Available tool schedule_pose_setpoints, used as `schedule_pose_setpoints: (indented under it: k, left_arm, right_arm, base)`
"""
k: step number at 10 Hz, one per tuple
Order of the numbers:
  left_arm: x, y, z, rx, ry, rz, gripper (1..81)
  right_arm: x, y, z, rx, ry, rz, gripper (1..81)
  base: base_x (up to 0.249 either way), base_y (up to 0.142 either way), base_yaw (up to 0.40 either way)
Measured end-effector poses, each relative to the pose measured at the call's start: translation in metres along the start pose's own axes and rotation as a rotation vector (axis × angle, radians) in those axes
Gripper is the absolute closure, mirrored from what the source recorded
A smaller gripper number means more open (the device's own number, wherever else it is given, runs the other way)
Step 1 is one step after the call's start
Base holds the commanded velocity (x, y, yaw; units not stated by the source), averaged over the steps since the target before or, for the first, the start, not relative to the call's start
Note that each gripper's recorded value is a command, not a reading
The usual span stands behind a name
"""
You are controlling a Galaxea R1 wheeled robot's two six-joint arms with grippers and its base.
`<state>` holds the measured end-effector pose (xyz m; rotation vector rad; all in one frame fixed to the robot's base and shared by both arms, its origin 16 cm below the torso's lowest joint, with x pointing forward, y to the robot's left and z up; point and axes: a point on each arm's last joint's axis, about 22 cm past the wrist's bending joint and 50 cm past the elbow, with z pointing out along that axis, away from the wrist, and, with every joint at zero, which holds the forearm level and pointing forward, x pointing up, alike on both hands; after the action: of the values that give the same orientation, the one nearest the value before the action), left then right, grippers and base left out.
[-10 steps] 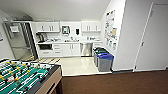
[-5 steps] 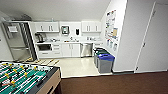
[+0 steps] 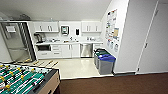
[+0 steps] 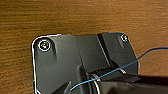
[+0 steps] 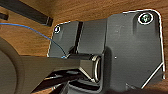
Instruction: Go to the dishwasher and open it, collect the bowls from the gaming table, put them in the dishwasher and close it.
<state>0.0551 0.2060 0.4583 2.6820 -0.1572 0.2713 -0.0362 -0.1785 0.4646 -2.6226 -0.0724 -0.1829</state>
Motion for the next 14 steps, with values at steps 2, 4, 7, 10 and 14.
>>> schedule_pose_setpoints:
  k: [2, 4, 7, 10, 14]
  left_arm:
    - [-0.0002, 0.0017, 0.0006, -0.002, 0.000, 0.000, 1.0]
    - [0.0002, 0.0016, 0.0006, -0.002, 0.001, 0.000, 1.0]
    - [0.0002, 0.0016, 0.0006, -0.002, 0.001, 0.000, 1.0]
    - [0.0002, -0.0005, -0.0002, 0.000, 0.000, 0.000, 1.0]
    - [0.0003, -0.0003, -0.0002, 0.000, 0.000, 0.000, 1.0]
  right_arm:
    - [0.0018, 0.0002, 0.0001, 0.000, 0.002, -0.002, 1.0]
    - [0.0019, 0.0011, -0.0003, -0.001, 0.002, -0.002, 1.0]
    - [0.0018, 0.0020, -0.0008, -0.002, 0.002, -0.002, 1.0]
    - [0.0019, 0.0020, -0.0007, -0.002, 0.002, -0.002, 1.0]
    - [0.0022, -0.0012, -0.0003, 0.004, 0.002, -0.001, 1.0]
  base:
    - [0.133, 0.000, 0.000]
    - [0.133, 0.000, 0.000]
    - [0.133, 0.000, 0.000]
    - [0.133, 0.000, 0.000]
    - [0.128, 0.000, 0.000]
